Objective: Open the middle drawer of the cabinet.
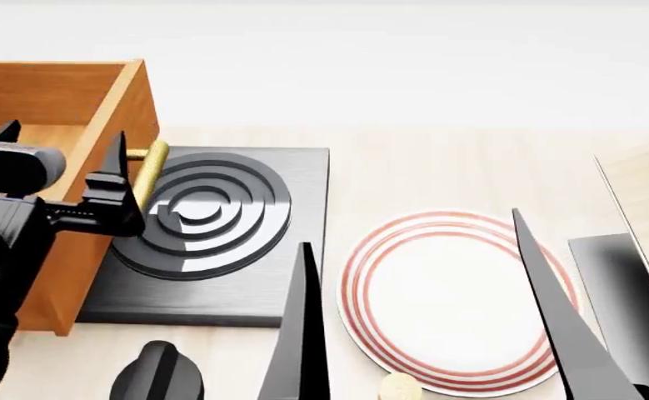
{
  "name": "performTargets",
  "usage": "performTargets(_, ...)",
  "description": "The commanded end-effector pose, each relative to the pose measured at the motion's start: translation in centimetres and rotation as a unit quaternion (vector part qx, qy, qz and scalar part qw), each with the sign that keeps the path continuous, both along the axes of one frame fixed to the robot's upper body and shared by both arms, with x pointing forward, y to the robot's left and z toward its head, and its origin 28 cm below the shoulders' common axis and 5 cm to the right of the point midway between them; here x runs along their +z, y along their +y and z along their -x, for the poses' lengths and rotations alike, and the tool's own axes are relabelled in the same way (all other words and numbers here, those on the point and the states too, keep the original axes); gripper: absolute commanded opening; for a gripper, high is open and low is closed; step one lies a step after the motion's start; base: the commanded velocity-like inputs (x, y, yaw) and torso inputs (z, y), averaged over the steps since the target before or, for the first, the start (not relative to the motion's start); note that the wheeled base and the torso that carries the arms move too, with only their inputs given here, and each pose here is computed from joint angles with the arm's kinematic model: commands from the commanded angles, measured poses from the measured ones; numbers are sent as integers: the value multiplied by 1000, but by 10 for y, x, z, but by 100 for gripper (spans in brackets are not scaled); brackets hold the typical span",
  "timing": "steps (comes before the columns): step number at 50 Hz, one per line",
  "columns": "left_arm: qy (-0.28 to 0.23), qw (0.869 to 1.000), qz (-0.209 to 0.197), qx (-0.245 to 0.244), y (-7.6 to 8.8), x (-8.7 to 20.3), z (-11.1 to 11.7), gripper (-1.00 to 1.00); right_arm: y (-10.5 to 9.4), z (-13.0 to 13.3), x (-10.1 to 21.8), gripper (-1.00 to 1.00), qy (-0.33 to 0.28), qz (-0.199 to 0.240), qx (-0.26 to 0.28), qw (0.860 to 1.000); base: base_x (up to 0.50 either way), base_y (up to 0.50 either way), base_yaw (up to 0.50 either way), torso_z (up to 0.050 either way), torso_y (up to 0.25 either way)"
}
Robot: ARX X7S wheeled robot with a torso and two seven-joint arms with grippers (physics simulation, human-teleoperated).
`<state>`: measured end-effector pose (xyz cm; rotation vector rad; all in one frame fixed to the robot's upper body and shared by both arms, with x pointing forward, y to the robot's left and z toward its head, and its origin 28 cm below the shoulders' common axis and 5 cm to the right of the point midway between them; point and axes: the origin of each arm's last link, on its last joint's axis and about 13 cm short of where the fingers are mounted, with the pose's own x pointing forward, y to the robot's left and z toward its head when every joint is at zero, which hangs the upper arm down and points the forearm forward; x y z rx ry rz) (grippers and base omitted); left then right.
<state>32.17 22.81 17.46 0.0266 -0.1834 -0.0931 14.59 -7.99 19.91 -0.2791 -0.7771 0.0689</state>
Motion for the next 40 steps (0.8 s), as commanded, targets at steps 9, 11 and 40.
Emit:
performTargets(9,-74,997,11,4,4,-7,47,100,2,0,-2,100,3,2,1,1000,0,0,0,0,0)
performTargets(11,-80,997,16,7,5,-5,51,100,2,1,-2,100,2,2,1,1000,0,0,0,0,0)
performTargets(40,-154,987,50,-2,7,19,106,100,3,7,2,100,-34,2,4,999,0,0,0,0,0)
